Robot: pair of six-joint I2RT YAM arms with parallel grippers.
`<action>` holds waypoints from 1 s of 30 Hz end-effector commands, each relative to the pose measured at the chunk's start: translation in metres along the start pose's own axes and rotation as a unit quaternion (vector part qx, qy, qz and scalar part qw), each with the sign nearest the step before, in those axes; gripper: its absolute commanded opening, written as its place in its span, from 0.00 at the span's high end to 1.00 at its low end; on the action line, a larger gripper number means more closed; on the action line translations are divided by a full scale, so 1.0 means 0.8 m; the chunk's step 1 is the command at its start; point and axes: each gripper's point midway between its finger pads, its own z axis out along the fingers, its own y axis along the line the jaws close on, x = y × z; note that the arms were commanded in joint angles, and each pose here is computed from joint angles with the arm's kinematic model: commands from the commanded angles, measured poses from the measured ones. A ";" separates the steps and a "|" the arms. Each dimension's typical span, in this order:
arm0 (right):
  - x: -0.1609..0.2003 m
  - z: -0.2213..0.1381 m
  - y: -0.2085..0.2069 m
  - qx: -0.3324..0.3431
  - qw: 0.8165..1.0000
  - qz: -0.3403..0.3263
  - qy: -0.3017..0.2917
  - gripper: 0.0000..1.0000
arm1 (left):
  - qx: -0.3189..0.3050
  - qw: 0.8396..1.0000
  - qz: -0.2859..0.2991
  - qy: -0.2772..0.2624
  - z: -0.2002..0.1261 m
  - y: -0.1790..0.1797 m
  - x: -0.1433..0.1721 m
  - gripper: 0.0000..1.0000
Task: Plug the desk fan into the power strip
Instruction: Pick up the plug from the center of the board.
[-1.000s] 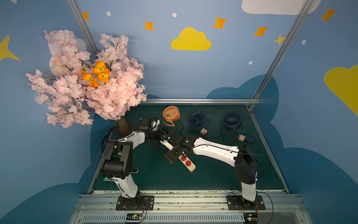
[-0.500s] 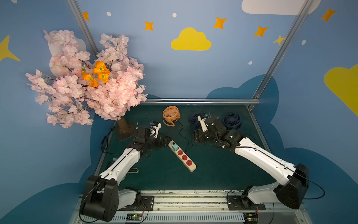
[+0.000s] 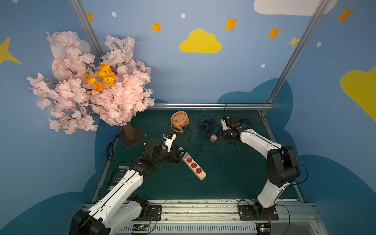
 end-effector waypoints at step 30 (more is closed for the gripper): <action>0.001 0.096 -0.002 0.139 0.981 0.128 0.031 0.19 | -0.016 1.000 0.008 0.003 0.008 -0.002 0.010 0.08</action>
